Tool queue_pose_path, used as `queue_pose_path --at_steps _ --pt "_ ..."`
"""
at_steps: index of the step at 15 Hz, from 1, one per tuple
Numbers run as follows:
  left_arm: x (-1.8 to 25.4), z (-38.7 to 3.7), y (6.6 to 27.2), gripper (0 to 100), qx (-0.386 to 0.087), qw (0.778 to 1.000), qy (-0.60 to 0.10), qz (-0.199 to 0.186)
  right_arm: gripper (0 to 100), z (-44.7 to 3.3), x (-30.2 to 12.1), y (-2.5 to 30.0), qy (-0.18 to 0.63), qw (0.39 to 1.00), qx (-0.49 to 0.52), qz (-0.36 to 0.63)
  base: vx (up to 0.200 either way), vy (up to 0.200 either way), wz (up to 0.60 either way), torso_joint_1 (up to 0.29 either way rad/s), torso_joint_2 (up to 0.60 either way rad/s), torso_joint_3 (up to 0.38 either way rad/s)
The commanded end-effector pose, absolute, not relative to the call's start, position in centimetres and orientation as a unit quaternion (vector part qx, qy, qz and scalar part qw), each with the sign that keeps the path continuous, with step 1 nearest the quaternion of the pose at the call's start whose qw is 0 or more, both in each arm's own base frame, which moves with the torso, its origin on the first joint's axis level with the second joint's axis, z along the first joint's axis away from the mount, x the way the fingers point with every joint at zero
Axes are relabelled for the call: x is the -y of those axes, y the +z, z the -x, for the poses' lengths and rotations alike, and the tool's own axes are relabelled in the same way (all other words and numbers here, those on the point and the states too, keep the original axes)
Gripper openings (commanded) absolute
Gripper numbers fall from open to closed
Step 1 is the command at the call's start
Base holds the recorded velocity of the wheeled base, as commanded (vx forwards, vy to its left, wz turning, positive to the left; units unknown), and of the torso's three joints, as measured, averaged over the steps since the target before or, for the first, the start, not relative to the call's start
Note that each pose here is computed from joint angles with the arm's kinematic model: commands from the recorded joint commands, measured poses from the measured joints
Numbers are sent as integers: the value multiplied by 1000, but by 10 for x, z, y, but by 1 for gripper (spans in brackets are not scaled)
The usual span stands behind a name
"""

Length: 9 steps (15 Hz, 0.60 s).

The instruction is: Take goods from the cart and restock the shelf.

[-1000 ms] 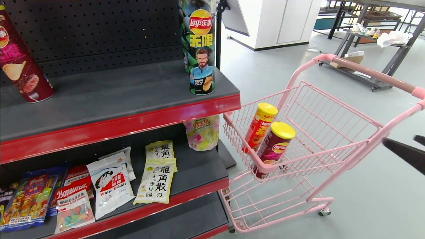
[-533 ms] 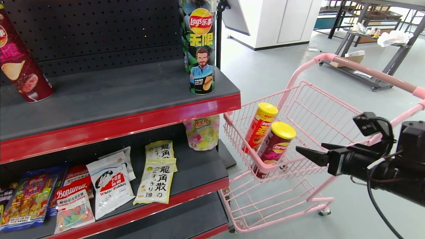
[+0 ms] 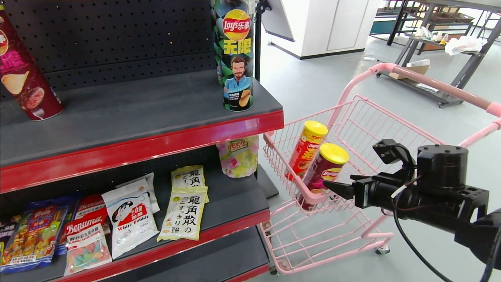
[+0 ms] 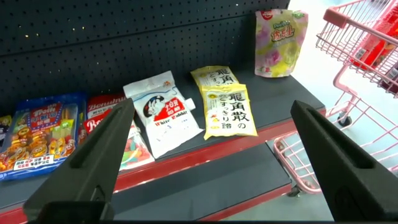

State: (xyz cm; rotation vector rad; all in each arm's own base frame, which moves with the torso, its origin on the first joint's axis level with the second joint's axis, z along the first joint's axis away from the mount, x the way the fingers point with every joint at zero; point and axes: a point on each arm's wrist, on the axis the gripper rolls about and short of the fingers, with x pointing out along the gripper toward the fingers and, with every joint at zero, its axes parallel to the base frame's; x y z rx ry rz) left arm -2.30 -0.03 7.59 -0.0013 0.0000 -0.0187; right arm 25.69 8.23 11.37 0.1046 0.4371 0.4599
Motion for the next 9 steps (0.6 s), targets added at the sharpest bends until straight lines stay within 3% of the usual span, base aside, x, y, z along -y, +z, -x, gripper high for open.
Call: queue_pose_path --at_steps 1,9 --pt "0 23 76 100 0 1000 -9 1 100 -274 -87 103 224 947 -226 -52 0 0 0 0 0 0" --pt "0 23 76 100 0 1000 -9 1 100 -313 -97 76 209 955 -199 -66 0 0 0 0 0 0"
